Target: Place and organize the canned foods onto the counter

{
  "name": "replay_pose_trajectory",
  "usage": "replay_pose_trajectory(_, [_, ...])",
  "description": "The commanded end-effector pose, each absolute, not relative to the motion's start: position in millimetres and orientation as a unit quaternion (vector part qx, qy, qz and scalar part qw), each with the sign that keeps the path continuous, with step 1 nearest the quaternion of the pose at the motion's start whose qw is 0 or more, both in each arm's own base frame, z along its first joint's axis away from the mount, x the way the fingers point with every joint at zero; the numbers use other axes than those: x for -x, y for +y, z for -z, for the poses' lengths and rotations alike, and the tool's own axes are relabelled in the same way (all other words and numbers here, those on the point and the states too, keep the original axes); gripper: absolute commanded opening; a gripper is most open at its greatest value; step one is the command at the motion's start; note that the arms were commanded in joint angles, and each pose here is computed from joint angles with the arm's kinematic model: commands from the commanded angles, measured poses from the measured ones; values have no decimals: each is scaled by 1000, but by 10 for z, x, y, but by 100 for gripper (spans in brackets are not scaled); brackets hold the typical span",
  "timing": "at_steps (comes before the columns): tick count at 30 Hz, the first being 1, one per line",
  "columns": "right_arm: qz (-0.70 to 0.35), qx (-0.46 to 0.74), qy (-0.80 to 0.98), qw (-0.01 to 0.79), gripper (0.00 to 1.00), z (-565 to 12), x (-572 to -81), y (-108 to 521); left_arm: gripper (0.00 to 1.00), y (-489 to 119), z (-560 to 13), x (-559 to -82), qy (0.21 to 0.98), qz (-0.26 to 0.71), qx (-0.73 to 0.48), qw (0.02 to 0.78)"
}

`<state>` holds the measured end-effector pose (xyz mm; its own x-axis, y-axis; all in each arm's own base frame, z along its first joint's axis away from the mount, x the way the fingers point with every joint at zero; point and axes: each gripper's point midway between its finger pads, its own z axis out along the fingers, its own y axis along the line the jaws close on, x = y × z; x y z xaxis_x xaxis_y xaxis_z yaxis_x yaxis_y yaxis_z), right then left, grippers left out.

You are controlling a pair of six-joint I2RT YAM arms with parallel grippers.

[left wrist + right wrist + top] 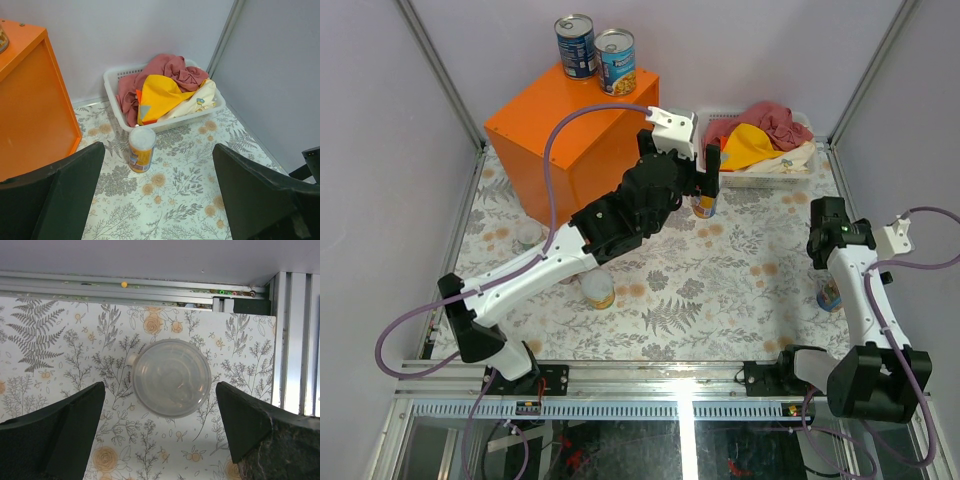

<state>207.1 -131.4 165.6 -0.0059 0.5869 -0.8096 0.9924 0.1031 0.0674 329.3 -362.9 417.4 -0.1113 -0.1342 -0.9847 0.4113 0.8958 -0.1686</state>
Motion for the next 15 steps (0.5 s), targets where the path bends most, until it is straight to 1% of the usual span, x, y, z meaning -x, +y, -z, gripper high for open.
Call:
replay_pose_trajectory(1, [281,-609,647,362,100,-1633,-2097,-1384,89,-3657,-4267,-3312,710,204,-91,668])
replay_pose_trajectory(15, [282,-614,656,335,99,-1412,-2114,-1446,89,-3761,-4165,-3384,711,194,-101,669])
